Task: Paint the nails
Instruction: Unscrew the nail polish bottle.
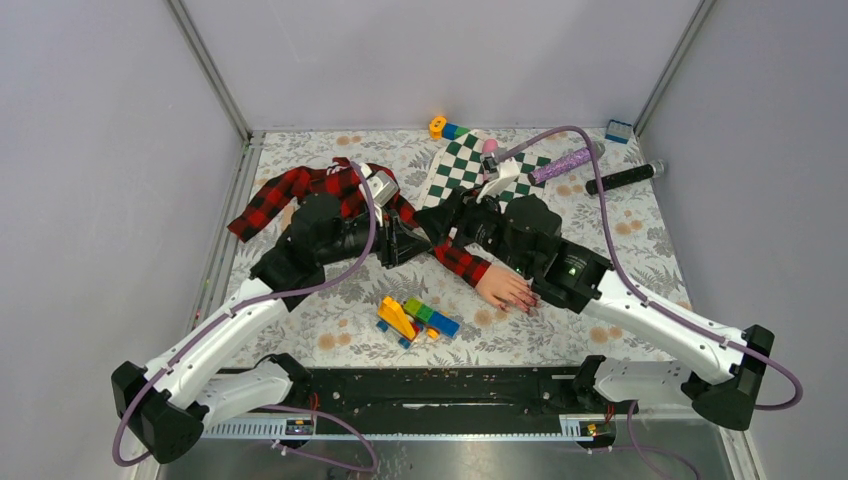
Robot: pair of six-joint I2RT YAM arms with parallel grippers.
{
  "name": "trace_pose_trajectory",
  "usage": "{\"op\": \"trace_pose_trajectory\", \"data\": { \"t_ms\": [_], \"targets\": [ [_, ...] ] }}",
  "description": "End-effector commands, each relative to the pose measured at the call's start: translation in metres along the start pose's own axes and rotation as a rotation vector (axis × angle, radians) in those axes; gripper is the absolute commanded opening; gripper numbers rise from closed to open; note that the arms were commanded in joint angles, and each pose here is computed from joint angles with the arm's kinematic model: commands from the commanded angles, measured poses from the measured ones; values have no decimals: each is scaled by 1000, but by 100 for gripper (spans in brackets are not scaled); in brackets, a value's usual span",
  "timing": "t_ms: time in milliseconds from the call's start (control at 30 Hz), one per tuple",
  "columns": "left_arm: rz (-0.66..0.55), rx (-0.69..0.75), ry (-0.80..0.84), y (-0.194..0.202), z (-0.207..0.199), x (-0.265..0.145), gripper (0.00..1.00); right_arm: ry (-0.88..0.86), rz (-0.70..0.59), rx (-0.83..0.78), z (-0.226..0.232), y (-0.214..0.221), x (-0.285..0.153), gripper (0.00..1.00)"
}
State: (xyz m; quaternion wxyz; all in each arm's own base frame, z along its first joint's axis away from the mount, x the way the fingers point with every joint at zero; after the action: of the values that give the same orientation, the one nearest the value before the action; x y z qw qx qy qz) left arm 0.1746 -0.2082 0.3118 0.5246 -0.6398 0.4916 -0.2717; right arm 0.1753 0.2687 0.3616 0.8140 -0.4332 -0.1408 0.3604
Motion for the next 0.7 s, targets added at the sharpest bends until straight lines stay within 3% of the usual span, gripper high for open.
{"op": "trace_pose_trajectory", "data": {
  "t_ms": [0, 333, 600, 667],
  "targets": [
    [-72, 51, -9, -24, -3, -1, 0, 37, -2, -10, 6, -8, 3, 59],
    [-62, 46, -7, -22, -2, 1, 0, 47, 38, -8, 5, 0, 12, 54],
    [-59, 42, 8, -23, -3, 2, 0, 14, 40, 0, 9, 0, 13, 7],
    [-64, 46, 30, -24, -5, 0, 0, 7, 32, -6, 9, -1, 11, 0]
  ]
}}
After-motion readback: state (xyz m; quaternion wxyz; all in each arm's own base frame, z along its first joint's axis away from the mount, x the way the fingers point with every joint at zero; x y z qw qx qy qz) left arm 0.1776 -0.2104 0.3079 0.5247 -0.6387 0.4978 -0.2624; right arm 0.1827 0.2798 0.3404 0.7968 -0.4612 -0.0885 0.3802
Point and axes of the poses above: each gripper's point midway between its finger pads, its own x axis out along the fingers, its own z axis along the line the jaws close on, y = z × x, the point moved 8 cm from there along -x, back along the fingers, and after that the axes turned 4 degrees about x, right-handed, at the moved point
